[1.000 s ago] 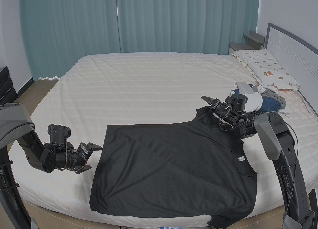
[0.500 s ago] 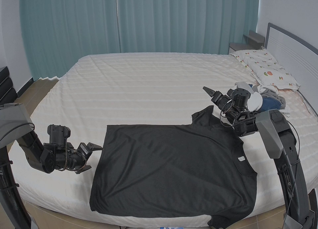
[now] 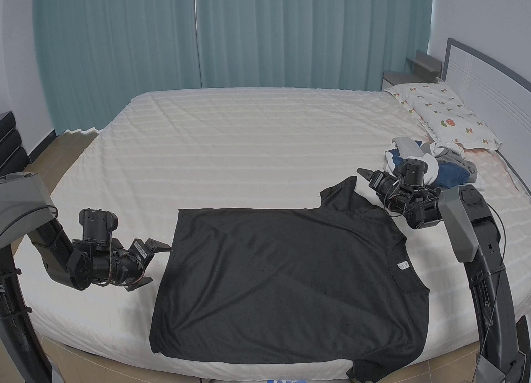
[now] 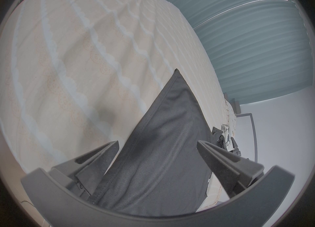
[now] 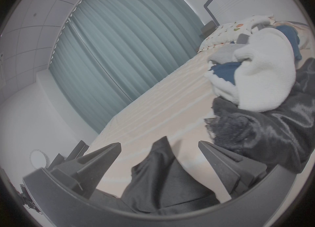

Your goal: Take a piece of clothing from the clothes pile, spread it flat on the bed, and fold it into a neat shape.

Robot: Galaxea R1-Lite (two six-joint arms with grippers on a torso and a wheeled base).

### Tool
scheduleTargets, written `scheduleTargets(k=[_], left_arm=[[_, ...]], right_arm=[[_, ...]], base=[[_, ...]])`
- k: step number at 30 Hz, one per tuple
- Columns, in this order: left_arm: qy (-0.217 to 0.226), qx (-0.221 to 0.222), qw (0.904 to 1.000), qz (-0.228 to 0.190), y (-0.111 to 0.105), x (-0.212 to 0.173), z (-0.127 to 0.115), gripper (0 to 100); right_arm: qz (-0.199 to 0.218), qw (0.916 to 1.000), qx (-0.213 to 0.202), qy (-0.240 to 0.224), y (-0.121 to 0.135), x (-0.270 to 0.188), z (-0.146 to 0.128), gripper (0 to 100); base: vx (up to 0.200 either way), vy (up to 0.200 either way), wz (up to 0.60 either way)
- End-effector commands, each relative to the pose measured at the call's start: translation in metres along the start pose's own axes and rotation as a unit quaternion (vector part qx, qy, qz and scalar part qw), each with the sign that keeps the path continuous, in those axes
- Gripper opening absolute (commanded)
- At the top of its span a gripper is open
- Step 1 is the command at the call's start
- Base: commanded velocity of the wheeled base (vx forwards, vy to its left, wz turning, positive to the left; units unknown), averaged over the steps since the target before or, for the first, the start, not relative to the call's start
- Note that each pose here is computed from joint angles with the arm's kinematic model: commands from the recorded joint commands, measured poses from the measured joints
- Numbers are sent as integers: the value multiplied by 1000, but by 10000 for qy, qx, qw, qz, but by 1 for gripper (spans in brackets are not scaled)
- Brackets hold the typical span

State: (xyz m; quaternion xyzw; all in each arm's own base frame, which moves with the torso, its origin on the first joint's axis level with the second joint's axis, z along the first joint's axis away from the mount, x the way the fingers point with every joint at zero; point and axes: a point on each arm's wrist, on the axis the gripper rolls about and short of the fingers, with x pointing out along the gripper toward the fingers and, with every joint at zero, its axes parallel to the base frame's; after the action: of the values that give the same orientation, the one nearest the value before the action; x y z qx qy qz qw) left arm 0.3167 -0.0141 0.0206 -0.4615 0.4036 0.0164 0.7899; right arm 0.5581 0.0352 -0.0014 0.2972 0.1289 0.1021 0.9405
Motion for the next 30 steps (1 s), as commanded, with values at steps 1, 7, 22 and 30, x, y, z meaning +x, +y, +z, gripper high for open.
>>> scheduleTargets(k=[1, 7, 22, 30], left_arm=[[2, -4, 10000, -3, 0, 0, 0, 100], [2, 4, 10000, -3, 0, 0, 0, 100], [2, 4, 10000, -3, 0, 0, 0, 100], [2, 4, 10000, -3, 0, 0, 0, 100]], right_arm=[[-147, 9998, 46, 124, -15, 1, -10, 100], [-235, 9994, 49, 255, -25, 4, -25, 100], [-446, 9977, 122, 501, -34, 4, -37, 0], [-494, 9981, 121, 351, -31, 3, -28, 0]], base=[[0, 0, 0], [0, 0, 0], [0, 0, 0], [0, 0, 0]])
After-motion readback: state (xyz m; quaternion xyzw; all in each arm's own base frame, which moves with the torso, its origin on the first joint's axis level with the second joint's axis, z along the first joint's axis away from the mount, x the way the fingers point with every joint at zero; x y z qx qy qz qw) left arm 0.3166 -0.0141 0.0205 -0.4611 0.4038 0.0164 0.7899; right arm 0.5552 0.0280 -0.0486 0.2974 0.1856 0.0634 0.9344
